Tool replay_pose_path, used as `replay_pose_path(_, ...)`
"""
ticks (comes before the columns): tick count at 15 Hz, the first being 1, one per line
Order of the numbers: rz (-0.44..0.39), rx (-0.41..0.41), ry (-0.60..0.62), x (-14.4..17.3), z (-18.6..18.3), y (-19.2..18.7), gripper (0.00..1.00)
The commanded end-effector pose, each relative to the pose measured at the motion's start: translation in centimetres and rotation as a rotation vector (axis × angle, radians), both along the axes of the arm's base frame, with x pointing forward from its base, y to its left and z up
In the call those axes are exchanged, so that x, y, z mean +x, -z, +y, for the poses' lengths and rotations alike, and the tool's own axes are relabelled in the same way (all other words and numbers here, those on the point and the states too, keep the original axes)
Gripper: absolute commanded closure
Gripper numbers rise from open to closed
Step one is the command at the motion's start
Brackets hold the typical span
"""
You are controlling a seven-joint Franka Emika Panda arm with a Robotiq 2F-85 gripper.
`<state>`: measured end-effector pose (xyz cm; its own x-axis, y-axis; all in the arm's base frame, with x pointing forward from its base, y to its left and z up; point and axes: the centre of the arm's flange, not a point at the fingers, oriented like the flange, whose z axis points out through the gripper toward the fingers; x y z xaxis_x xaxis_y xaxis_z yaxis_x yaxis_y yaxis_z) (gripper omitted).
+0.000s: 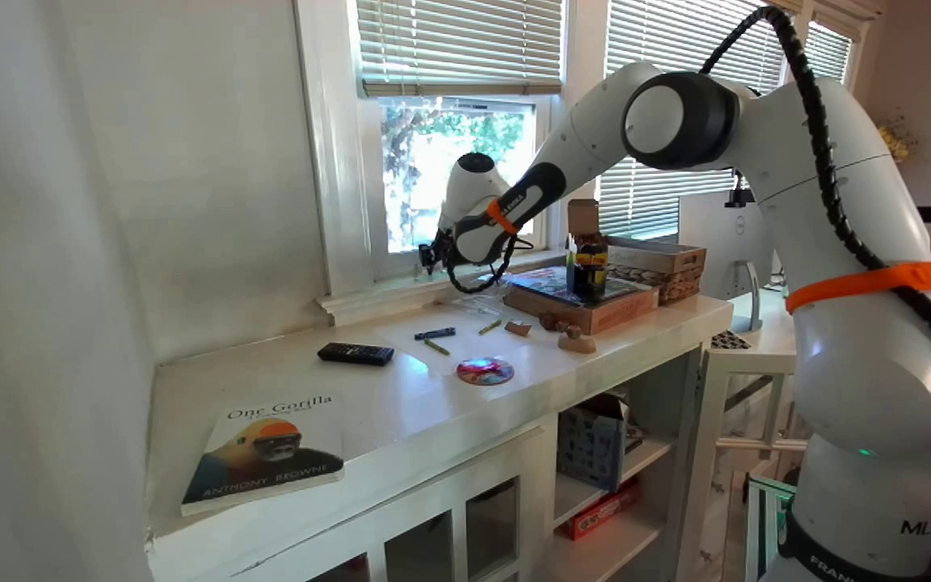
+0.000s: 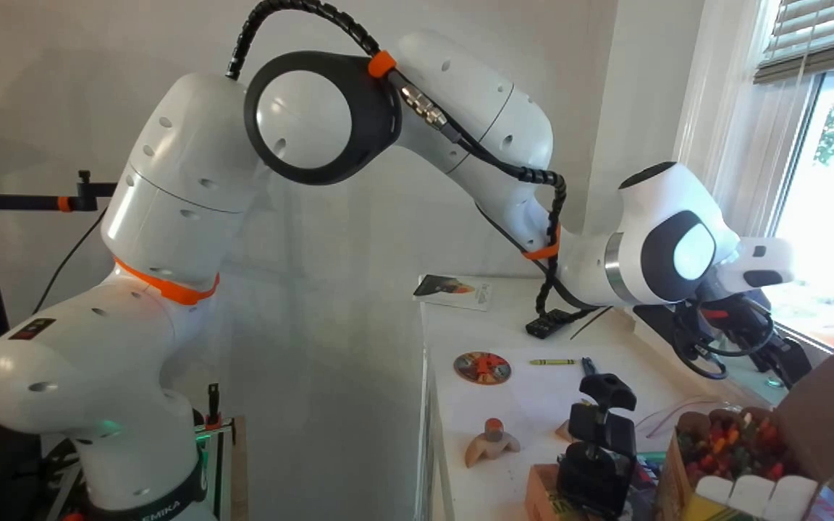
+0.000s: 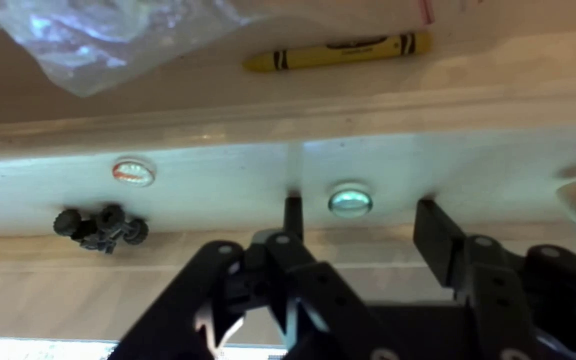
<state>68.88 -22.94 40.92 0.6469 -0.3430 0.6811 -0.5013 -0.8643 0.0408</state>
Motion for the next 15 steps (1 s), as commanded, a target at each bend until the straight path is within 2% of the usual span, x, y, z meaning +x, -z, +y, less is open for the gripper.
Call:
replay_pose_path(1, 0.038, 0.014, 0.011, -0.54, -0.29, -0.23, 0.44)
replay_pose_path(3, 0.047, 0.012, 0.015, -0.79, -0.29, -0.33, 0.48)
replay_pose_path(12, 0.074, 0.031, 0.032, -1.25, -0.54, -0.45, 0.49)
replay_pose_path(15, 0.082, 0.037, 0.029, -1.24, -0.56, -0.47, 0.62)
